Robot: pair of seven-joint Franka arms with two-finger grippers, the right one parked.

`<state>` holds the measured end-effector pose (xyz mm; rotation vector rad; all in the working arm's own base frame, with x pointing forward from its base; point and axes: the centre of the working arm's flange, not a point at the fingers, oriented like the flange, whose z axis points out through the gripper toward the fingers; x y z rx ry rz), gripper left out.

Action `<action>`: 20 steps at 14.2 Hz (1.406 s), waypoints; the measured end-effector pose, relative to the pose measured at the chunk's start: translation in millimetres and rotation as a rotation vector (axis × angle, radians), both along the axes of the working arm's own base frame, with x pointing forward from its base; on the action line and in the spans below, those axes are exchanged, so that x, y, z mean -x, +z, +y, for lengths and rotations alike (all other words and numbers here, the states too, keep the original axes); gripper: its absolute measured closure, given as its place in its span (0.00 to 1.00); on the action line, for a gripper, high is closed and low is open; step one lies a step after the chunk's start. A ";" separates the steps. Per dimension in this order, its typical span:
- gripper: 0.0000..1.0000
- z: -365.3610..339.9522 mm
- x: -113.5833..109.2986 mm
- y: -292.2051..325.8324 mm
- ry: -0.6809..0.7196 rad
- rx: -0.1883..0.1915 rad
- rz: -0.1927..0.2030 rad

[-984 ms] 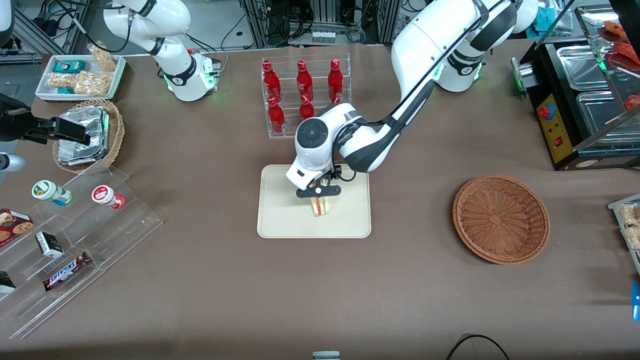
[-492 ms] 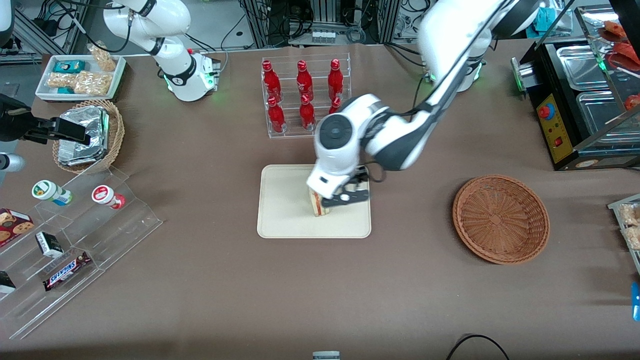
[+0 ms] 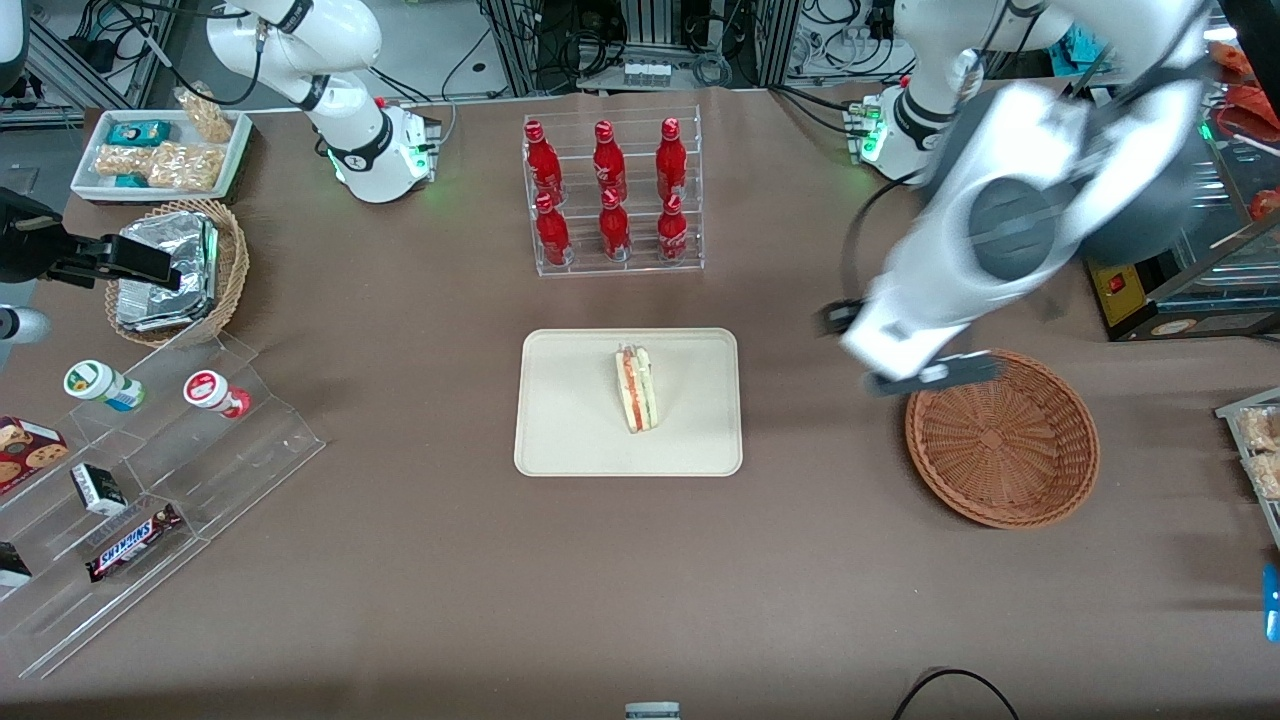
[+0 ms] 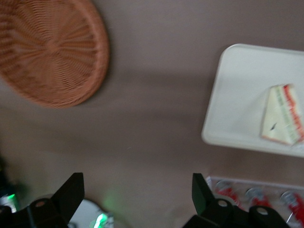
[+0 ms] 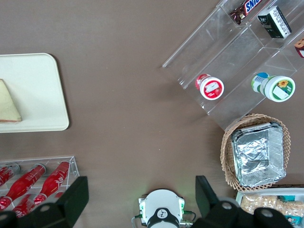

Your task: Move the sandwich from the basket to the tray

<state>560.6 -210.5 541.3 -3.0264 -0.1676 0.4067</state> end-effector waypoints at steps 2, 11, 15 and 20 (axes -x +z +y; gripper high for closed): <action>0.00 62.6 12.5 37.2 -0.016 0.000 0.029; 0.00 121.4 35.2 98.9 -0.030 -0.039 0.033; 0.00 141.1 30.6 96.8 0.008 -0.038 0.035; 0.00 149.1 22.5 69.0 0.028 -0.039 0.059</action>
